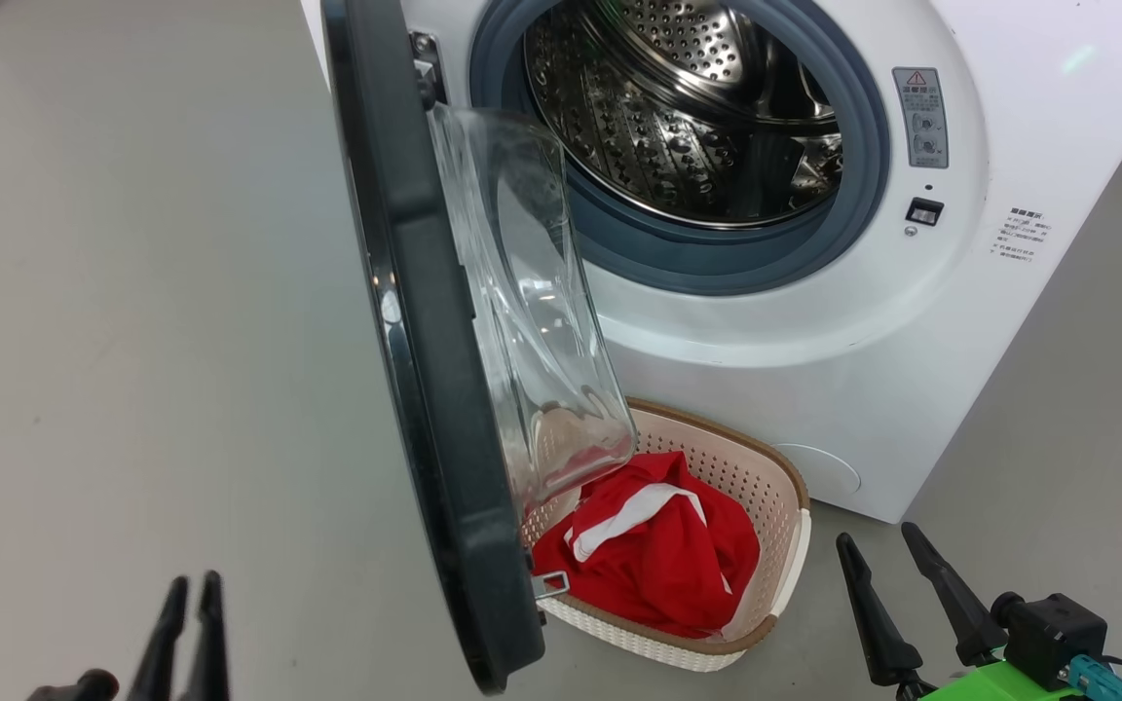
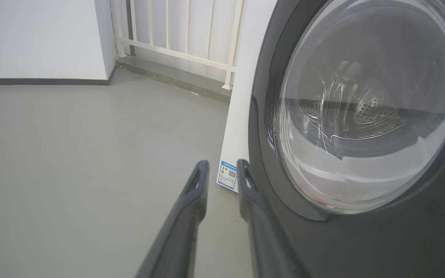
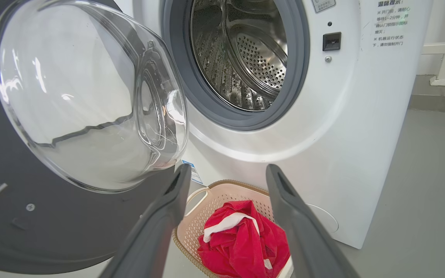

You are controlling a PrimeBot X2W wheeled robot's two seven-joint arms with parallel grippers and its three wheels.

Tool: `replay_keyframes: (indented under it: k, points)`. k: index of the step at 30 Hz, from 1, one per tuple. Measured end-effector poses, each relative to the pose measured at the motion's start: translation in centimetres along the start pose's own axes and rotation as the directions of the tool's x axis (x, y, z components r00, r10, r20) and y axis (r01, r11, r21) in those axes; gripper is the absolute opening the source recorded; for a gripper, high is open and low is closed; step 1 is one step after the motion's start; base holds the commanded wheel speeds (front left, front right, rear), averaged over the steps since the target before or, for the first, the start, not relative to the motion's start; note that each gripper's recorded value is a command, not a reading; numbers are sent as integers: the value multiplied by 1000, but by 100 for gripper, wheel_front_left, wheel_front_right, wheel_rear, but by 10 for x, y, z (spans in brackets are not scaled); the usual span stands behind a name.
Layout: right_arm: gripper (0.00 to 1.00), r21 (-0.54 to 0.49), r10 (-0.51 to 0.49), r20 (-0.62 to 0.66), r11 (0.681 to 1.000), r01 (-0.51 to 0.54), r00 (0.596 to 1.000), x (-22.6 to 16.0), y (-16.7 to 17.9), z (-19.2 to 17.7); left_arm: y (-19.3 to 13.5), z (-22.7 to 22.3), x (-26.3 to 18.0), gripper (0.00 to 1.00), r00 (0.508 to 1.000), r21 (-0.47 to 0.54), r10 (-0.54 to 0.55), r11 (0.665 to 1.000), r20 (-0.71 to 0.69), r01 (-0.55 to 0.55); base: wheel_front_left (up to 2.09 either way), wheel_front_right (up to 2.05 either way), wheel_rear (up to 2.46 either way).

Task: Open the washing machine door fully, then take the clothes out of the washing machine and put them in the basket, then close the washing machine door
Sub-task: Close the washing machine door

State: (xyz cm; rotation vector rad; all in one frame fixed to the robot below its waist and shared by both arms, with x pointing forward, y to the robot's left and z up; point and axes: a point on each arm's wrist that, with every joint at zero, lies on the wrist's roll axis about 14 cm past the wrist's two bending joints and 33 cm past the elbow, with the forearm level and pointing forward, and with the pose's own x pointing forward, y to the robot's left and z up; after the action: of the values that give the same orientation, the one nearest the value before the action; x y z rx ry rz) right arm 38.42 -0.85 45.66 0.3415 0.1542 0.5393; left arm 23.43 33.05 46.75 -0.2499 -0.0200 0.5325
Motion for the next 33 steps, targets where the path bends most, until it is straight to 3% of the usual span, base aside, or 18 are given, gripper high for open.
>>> replay_keyframes:
  k: [5,8,10,13,15,18,24,26,33]
  points:
    - [100,2,-3,-1,1000,3,1000,0,-1,0,-7,16,8,0,998,-106,-3,994,58,9,0,0,0]
    - [100,3,-5,0,1000,5,1000,-1,-1,0,-10,24,14,0,996,-258,13,966,88,10,0,0,0]
    - [100,5,-9,1,1000,9,1000,-1,-2,0,-8,30,19,0,993,-406,46,914,109,2,0,0,0]
    - [100,7,-15,2,1000,15,1000,-2,-4,0,-16,38,26,0,992,-588,37,808,123,43,0,0,0]
    - [100,9,-19,1,1000,19,1000,-2,-5,-1,-23,44,30,0,993,-717,12,693,115,74,0,0,0]
    - [100,13,-28,2,1000,28,1000,-3,-8,-1,-31,58,35,0,992,-824,-62,553,106,122,0,0,0]
    - [100,20,-44,5,999,44,999,-4,-12,-1,-61,74,35,0,951,-919,-302,348,74,182,0,0,0]
    - [100,23,-50,3,998,50,999,-4,-14,-2,-75,69,30,0,913,-934,-407,311,36,175,0,0,0]
    - [100,31,-66,15,997,66,998,-2,-20,1,-109,57,13,0,782,-945,-622,278,-43,170,0,0,0]
